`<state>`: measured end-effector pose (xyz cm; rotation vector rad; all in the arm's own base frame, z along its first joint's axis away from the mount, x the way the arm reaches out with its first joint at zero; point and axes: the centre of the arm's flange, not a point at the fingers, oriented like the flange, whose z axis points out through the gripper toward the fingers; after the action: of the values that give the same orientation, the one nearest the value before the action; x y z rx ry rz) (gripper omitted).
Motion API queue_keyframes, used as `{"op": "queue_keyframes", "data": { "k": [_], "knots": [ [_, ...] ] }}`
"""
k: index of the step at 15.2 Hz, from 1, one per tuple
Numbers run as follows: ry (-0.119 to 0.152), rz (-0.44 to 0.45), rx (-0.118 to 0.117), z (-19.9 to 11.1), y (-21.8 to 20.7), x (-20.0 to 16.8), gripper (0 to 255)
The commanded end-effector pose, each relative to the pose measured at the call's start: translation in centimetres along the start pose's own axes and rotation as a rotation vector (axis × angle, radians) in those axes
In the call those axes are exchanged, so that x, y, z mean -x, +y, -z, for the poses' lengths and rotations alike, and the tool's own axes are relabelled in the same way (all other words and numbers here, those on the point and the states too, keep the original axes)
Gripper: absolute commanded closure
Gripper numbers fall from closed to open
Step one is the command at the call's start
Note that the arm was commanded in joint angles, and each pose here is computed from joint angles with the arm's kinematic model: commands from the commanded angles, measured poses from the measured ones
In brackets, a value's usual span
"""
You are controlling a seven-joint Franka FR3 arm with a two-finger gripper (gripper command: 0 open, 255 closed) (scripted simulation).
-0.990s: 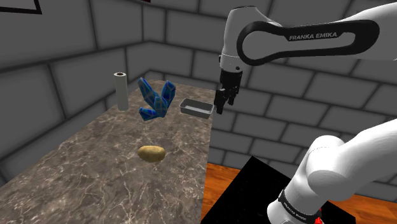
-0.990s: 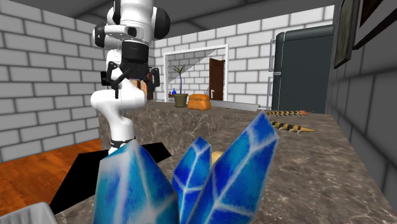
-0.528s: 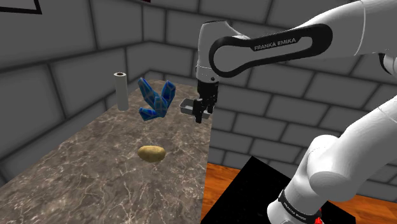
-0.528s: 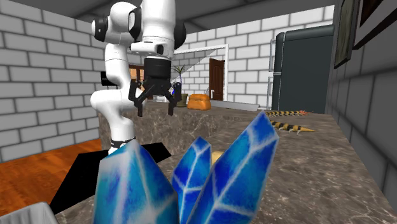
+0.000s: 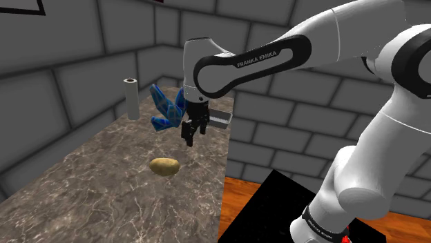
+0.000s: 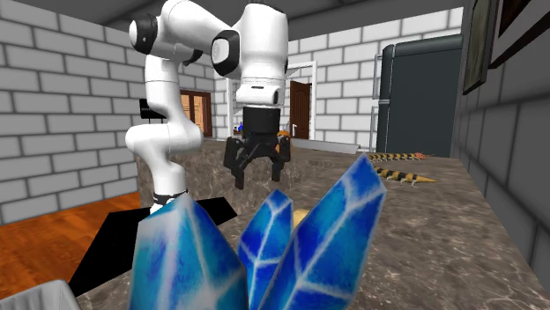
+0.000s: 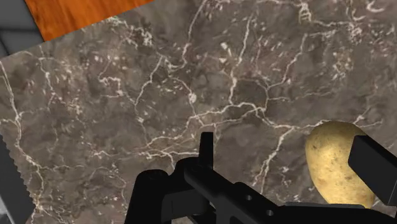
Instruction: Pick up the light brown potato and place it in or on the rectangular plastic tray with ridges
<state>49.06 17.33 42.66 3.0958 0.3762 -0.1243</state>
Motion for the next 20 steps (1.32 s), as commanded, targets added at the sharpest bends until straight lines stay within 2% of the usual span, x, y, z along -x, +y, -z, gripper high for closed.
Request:
{"op": "queue_keyframes", "data": {
  "k": [1, 10, 17, 20],
  "knots": [
    [-0.005, 0.027, -0.010, -0.9, -1.5, -1.8, 0],
    [-0.025, 0.142, -0.051, -5.5, -9.1, -9.2, 0],
    [-0.025, 0.142, -0.051, -9.2, -9.2, -9.1, 0],
    [-0.025, 0.142, -0.051, -9.5, -9.3, -9.1, 0]
  ]
}}
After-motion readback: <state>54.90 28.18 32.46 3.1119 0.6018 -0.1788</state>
